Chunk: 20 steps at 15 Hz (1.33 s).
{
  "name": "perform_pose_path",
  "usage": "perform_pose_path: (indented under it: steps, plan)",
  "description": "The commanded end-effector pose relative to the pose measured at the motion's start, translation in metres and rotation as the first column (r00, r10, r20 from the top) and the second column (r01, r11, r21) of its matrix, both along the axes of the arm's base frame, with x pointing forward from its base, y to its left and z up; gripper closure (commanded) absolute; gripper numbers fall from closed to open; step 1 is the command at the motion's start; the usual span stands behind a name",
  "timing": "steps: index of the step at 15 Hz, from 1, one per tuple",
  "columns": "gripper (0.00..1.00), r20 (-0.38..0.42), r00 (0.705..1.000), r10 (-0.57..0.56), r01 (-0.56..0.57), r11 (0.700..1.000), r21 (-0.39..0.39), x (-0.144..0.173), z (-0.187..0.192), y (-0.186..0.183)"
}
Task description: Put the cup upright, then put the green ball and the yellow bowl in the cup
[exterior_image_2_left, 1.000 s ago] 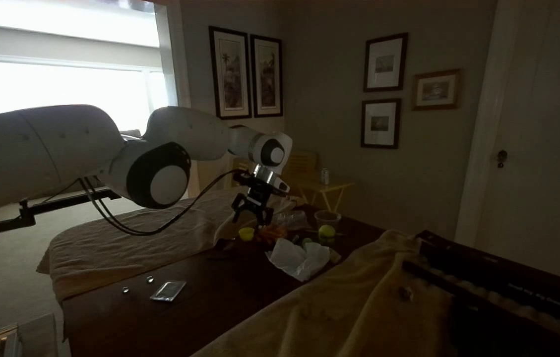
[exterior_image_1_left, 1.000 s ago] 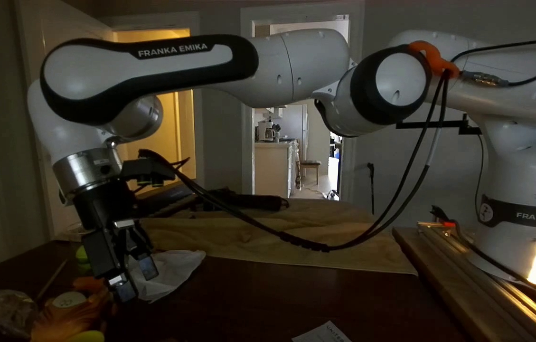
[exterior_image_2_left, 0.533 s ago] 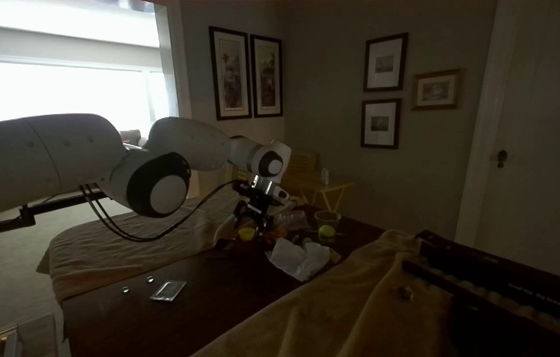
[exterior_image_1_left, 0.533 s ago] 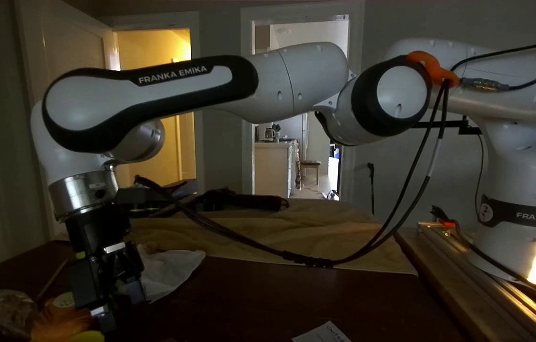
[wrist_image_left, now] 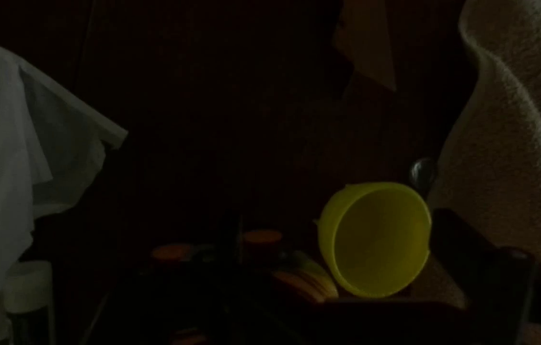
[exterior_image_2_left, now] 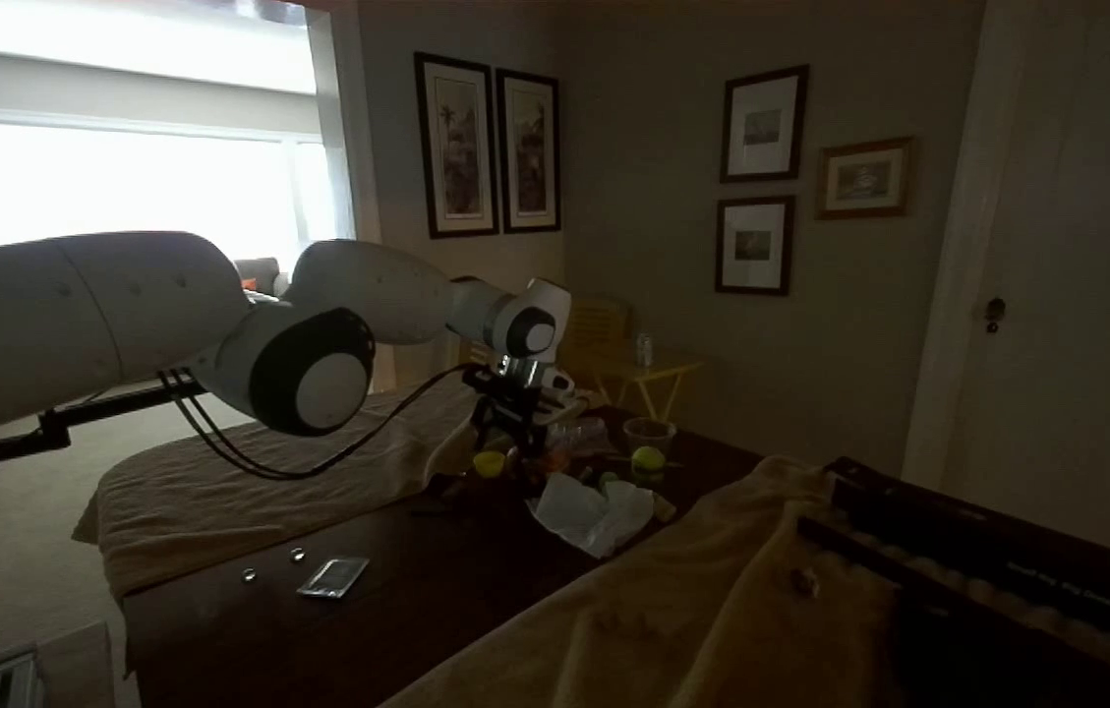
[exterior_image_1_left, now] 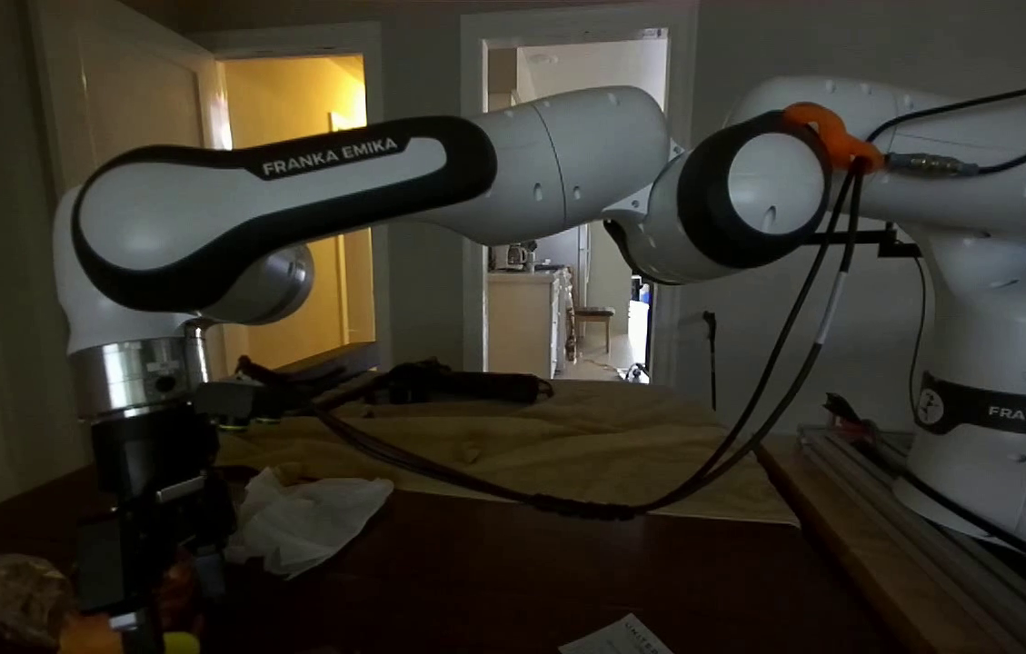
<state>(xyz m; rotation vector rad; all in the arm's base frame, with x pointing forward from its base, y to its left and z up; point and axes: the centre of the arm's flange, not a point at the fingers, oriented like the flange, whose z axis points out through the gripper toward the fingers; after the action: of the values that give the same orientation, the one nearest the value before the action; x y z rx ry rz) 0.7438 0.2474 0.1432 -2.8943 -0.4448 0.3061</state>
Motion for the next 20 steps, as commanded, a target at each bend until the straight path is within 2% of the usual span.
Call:
perform_pose_path:
  steps: [1, 6, 7, 8, 10, 17, 19, 20]
  plan:
    - [0.00, 0.012, 0.999, -0.031, 0.031, 1.000, -0.001, 0.069, -0.011, 0.029]
    - [0.00, -0.010, 0.998, -0.068, 0.068, 0.998, -0.017, 0.068, -0.024, 0.024]
    - [0.05, -0.013, 0.997, -0.078, 0.078, 0.997, -0.022, 0.068, -0.027, 0.022]
    - [0.28, -0.017, 0.996, -0.085, 0.085, 0.996, -0.025, 0.068, -0.030, 0.021]
    - [0.32, -0.023, 0.995, -0.094, 0.094, 0.995, -0.029, 0.067, -0.035, 0.018]
    - [0.82, -0.028, 0.995, -0.100, 0.099, 0.994, -0.044, 0.067, -0.039, 0.014]
    - [0.95, -0.025, 0.995, -0.101, 0.100, 0.994, -0.043, 0.068, -0.037, 0.014]
    - [0.97, -0.024, 0.995, -0.100, 0.099, 0.994, -0.045, 0.068, -0.036, 0.015]
